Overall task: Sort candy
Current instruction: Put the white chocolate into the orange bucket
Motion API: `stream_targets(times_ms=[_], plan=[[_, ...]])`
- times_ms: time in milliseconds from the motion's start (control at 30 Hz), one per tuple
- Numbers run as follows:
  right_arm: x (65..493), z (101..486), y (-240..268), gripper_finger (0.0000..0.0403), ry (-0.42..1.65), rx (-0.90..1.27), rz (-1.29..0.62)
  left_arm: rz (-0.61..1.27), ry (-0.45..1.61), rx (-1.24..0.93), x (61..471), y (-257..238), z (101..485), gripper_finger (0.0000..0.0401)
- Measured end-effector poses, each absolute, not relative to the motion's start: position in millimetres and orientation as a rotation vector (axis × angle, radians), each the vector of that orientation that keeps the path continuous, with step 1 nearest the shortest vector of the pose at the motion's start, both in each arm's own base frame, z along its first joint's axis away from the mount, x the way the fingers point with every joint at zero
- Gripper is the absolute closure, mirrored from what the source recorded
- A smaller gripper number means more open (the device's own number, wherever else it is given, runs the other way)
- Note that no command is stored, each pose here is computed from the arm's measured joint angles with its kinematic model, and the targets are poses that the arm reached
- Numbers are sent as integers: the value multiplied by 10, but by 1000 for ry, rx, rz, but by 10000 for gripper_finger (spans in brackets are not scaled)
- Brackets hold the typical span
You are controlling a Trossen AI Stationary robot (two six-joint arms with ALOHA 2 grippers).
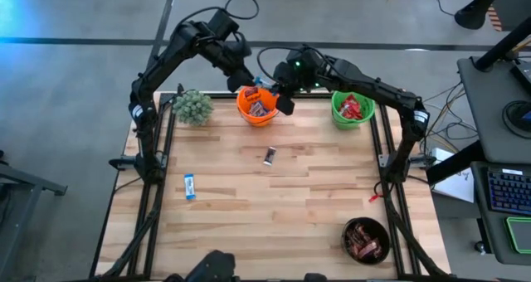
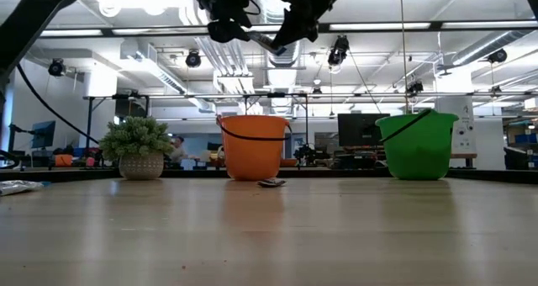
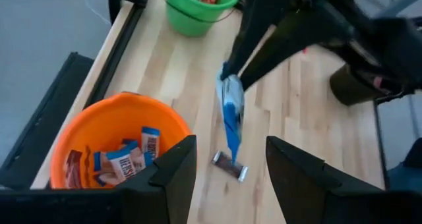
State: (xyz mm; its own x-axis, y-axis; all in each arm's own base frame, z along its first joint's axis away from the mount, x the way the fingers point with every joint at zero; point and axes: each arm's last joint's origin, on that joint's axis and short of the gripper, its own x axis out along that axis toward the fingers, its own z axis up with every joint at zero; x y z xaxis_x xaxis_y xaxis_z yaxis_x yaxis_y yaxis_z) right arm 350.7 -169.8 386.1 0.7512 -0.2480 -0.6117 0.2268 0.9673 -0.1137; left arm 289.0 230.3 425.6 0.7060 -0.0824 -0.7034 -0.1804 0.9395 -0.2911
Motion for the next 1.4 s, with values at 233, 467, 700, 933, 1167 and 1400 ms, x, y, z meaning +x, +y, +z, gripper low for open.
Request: stream_targets(times_ms=[233,467,700,933,1167,1400], plan=[[3512,3881,-1700,390,661,-41,-258,59,756,-349,2899,2333,4276,237],[3509,3925,-1699,390,646,-46,-261,65,762,-380,2977,2414,4179,237],[3509,3957,-1703,390,632,-44,-269,48,771,-371,3045,2467,4092,238],[3513,3961,-1700,390,626,-45,-265,-2,742,-346,3056,2463,4106,278],[3510,3963,-1710,390,625,-43,-277,-11,737,-333,3057,2460,4111,389],[3510,3988,-1710,389,612,-25,-285,-10,738,-331,3051,2457,4117,393]])
